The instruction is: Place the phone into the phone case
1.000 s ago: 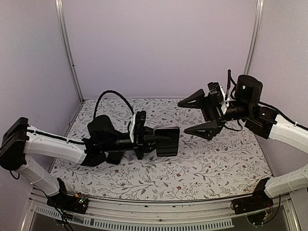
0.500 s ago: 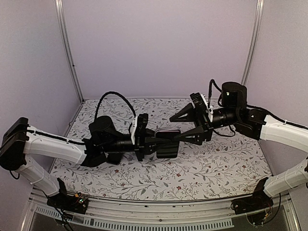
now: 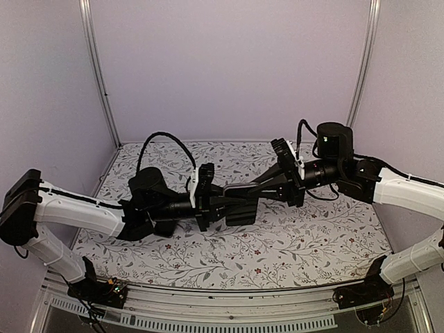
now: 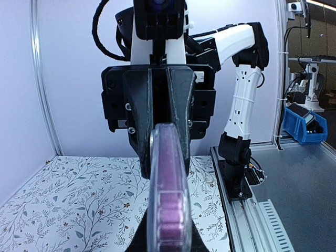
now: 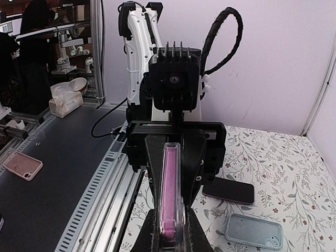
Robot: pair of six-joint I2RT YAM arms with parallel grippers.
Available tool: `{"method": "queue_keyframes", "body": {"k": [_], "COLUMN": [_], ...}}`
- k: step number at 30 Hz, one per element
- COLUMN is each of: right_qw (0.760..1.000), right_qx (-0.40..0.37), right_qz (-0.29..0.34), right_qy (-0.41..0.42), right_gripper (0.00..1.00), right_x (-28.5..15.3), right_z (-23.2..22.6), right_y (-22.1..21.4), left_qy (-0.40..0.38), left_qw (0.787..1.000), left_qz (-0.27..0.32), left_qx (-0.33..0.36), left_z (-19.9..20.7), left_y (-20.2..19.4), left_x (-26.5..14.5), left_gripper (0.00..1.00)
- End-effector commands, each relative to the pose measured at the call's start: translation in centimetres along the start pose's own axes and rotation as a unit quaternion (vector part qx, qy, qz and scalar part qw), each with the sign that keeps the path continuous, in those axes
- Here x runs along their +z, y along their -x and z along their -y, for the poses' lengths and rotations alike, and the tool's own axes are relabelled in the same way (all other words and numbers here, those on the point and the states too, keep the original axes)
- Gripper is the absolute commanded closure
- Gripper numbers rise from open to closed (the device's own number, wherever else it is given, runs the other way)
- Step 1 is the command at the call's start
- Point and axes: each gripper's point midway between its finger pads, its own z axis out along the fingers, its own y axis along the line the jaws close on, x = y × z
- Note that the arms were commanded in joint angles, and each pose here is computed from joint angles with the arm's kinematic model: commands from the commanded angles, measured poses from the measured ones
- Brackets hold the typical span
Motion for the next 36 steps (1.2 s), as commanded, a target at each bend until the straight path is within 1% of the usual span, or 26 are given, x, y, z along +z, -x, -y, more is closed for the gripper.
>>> {"method": "queue_keyframes", "body": {"k": [1, 2, 3, 4, 5, 9, 10, 12, 13, 14, 15, 17, 18, 19, 20, 21, 22, 23, 24, 25, 26, 28, 32, 36], "right_qw": [1.000, 1.000, 1.000, 0.999, 0.999, 0.999, 0.999, 0.999, 0.999, 0.999, 0.999, 0.999, 0.999, 0.999, 0.999, 0.999, 0.999, 0.999, 0.999, 0.998, 0.997, 0.997, 0.998, 0.997], "right_qx": [-0.012, -0.015, -0.013, -0.011, -0.013, -0.009, -0.004, 0.006, 0.011, 0.016, 0.018, 0.026, 0.031, 0.034, 0.035, 0.036, 0.035, 0.034, 0.035, 0.044, 0.053, 0.055, 0.057, 0.067], "right_qz": [0.002, 0.001, -0.001, -0.002, -0.003, -0.002, -0.006, -0.013, -0.014, -0.015, -0.015, -0.019, -0.021, -0.024, -0.026, -0.027, -0.027, -0.028, -0.029, -0.033, -0.035, -0.033, -0.027, -0.028], "right_qy": [-0.003, -0.014, -0.024, -0.033, -0.042, -0.050, -0.050, -0.046, -0.042, -0.036, -0.032, -0.027, -0.026, -0.026, -0.025, -0.022, -0.020, -0.023, -0.030, -0.040, -0.047, -0.041, -0.020, -0.002], "right_gripper": [0.98, 0.69, 0.33, 0.05, 0.02, 0.01, 0.03, 0.13, 0.24, 0.33, 0.39, 0.50, 0.64, 0.87, 0.99, 1.00, 1.00, 0.96, 0.59, 0.16, 0.03, 0.01, 0.02, 0.19], "right_x": [-0.1, -0.2, -0.3, -0.4, -0.5, -0.9, -0.8, -0.6, -0.5, -0.3, -0.2, 0.0, 0.1, 0.2, 0.3, 0.3, 0.3, 0.3, 0.3, 0.3, 0.3, 0.4, 0.8, 1.3], "right_z": [-0.2, 0.1, 0.4, 0.6, 0.7, 0.2, 0.2, 0.2, 0.2, 0.1, 0.1, 0.1, 0.2, 0.2, 0.2, 0.1, 0.1, 0.2, 0.4, 0.8, 0.9, 0.7, 0.2, 0.0], "right_y": [0.2, 0.3, 0.1, 0.0, -0.1, -1.2, -1.7, -2.5, -2.8, -2.9, -3.0, -3.5, -3.8, -4.0, -4.2, -4.3, -4.4, -4.4, -4.5, -4.8, -5.1, -5.6, -6.0, -6.5], "left_qy": [-0.022, -0.021, -0.021, -0.020, -0.018, -0.018, -0.019, -0.020, -0.020, -0.020, -0.019, -0.016, -0.014, -0.013, -0.013, -0.011, -0.008, -0.007, -0.003, 0.000, 0.003, 0.004, 0.006, 0.009], "left_qw": [0.998, 0.998, 0.998, 0.997, 0.997, 0.997, 0.997, 0.997, 0.997, 0.997, 0.997, 0.996, 0.996, 0.996, 0.995, 0.995, 0.995, 0.995, 0.995, 0.995, 0.994, 0.993, 0.991, 0.990], "left_qz": [0.062, 0.062, 0.064, 0.066, 0.067, 0.072, 0.074, 0.076, 0.076, 0.076, 0.077, 0.081, 0.085, 0.088, 0.091, 0.092, 0.093, 0.095, 0.097, 0.101, 0.106, 0.119, 0.137, 0.138], "left_qx": [0.021, 0.021, 0.021, 0.022, 0.023, 0.027, 0.027, 0.027, 0.026, 0.026, 0.026, 0.025, 0.025, 0.025, 0.025, 0.023, 0.022, 0.019, 0.017, 0.016, 0.013, 0.006, -0.003, -0.008], "left_z": [1.2, 1.1, 1.1, 1.1, 1.1, 1.2, 1.2, 1.3, 1.3, 1.3, 1.3, 1.2, 1.2, 1.2, 1.2, 1.2, 1.1, 1.0, 0.9, 0.8, 0.7, 0.7, 0.7, 0.5], "left_y": [4.3, 4.3, 4.4, 4.5, 4.6, 5.0, 5.1, 5.3, 5.3, 5.3, 5.4, 5.5, 5.7, 5.9, 6.1, 6.1, 6.2, 6.3, 6.5, 6.6, 6.9, 7.6, 8.6, 8.6], "left_x": [0.3, 0.2, 0.2, 0.1, 0.1, -0.1, -0.1, -0.2, -0.2, -0.2, -0.3, -0.4, -0.5, -0.6, -0.6, -0.6, -0.6, -0.6, -0.6, -0.7, -0.8, -1.0, -1.2, -1.2], "left_gripper": [1.00, 1.00, 1.00, 1.00, 1.00, 1.00, 1.00, 1.00, 1.00, 1.00, 1.00, 1.00, 1.00, 1.00, 1.00, 1.00, 1.00, 1.00, 1.00, 1.00, 1.00, 1.00, 1.00, 1.00]}}
